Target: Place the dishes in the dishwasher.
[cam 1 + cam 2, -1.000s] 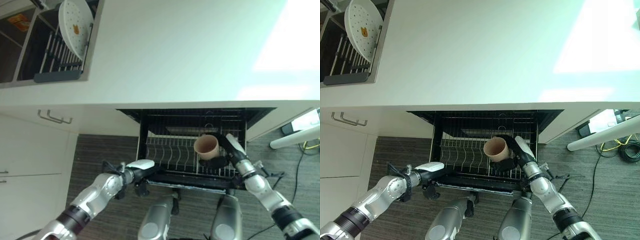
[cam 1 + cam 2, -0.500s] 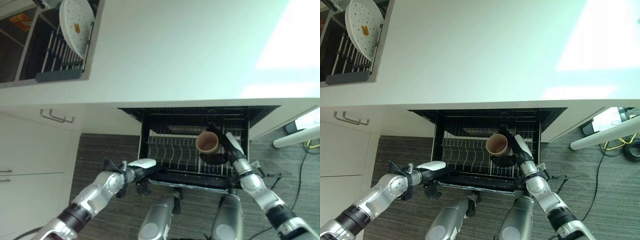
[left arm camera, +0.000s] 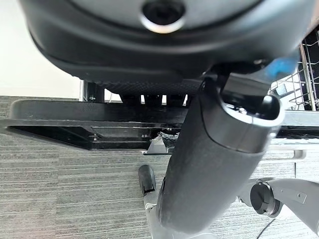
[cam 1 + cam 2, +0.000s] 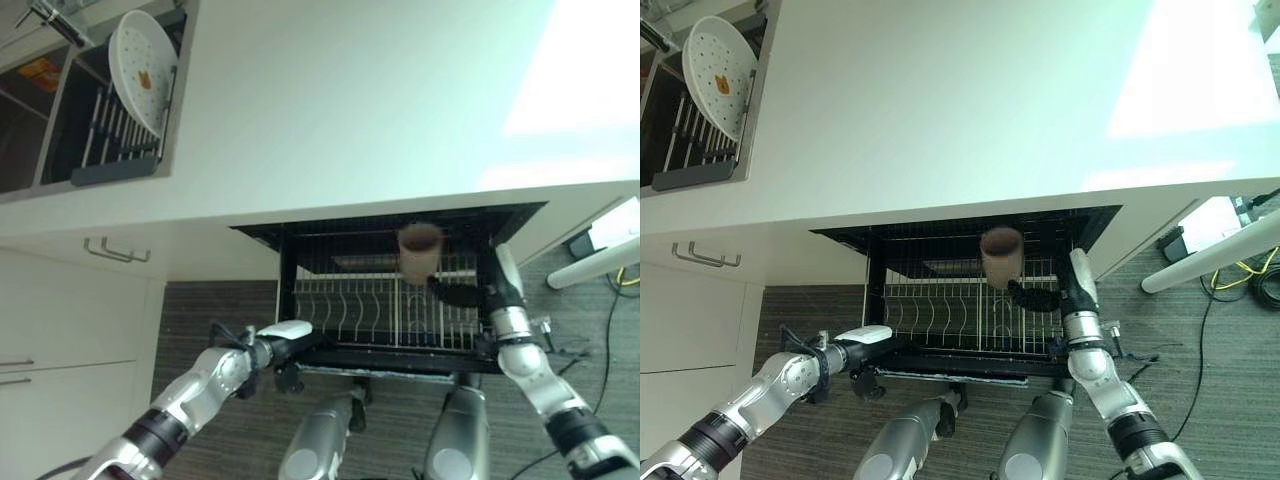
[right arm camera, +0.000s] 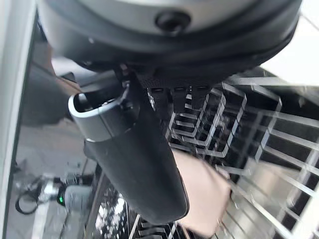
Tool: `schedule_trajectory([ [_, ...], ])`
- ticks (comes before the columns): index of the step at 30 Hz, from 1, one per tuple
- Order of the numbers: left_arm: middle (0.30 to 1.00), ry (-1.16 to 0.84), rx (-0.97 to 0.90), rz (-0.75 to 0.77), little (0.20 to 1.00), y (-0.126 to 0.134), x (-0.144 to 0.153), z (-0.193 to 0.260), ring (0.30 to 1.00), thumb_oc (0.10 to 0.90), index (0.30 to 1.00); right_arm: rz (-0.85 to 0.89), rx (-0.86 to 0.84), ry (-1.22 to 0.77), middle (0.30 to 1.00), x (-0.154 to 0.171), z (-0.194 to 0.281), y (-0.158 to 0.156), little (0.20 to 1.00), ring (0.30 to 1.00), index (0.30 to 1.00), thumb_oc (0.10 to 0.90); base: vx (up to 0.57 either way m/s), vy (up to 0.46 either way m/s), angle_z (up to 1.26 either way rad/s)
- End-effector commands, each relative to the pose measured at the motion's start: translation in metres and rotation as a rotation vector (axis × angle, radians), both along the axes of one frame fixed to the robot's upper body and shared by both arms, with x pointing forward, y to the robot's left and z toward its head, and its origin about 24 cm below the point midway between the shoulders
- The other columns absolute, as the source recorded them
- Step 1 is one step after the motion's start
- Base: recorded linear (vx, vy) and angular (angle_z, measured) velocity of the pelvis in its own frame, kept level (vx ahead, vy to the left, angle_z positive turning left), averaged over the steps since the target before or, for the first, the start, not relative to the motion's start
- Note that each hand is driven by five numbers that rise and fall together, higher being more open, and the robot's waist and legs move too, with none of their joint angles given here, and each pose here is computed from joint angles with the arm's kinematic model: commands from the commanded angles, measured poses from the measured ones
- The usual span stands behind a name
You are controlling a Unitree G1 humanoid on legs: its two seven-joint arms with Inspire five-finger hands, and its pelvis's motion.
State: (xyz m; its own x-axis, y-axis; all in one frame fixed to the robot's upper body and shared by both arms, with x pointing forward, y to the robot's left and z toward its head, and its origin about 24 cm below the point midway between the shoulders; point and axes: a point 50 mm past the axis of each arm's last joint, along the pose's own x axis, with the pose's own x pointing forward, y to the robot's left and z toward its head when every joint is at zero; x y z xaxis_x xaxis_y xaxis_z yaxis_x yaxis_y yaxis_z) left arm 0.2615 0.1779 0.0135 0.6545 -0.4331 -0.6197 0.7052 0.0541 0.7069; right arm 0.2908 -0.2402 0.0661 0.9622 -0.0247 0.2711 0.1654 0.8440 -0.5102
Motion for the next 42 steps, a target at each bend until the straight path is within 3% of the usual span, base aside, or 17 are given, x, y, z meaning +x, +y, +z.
schedule_trajectory([
  [1,0.9,0.049,-0.092,-0.079,0.9,-0.027,-0.015,-0.008,0.9,0.8,0.9,0.127,0.017,-0.288,0.9,0.001,0.066,0.008,0.9,0.9,0.9,0.8,0.0,0.0,0.0],
  [9,0.9,0.04,-0.103,-0.079,0.9,-0.026,-0.014,-0.001,0.9,0.8,0.9,0.177,-0.005,-0.122,0.9,0.004,0.048,0.009,0.9,0.9,0.9,0.8,0.0,0.0,0.0],
  [16,0.9,0.014,-0.095,-0.059,0.9,-0.021,-0.012,0.004,0.9,0.8,0.9,0.248,0.064,-0.157,0.9,0.0,0.049,0.017,0.9,0.9,0.9,0.8,-0.04,-0.022,0.0],
  [20,0.9,-0.006,-0.1,0.029,0.9,-0.009,-0.012,0.002,0.9,0.8,0.9,0.331,0.158,-0.194,0.9,-0.008,0.052,0.022,0.9,0.9,0.9,0.8,-0.04,-0.07,0.0],
  [27,0.9,-0.118,-0.249,0.414,0.9,0.042,-0.028,0.0,0.9,0.8,0.9,0.417,0.386,-0.297,0.9,-0.041,0.052,0.02,0.9,0.9,0.9,0.8,-0.02,-0.224,0.12],
  [40,0.9,-0.442,-0.464,0.616,0.9,0.098,-0.038,0.064,0.9,0.8,0.9,0.331,0.556,-0.405,0.9,-0.048,0.061,0.011,0.9,0.9,0.9,0.8,-0.02,-0.085,0.13],
  [42,0.9,-0.457,-0.578,0.731,0.9,0.112,-0.044,0.066,0.9,0.8,0.9,0.298,0.559,-0.413,0.9,-0.051,0.063,0.008,0.9,0.9,0.9,0.8,-0.02,0.172,0.0],
])
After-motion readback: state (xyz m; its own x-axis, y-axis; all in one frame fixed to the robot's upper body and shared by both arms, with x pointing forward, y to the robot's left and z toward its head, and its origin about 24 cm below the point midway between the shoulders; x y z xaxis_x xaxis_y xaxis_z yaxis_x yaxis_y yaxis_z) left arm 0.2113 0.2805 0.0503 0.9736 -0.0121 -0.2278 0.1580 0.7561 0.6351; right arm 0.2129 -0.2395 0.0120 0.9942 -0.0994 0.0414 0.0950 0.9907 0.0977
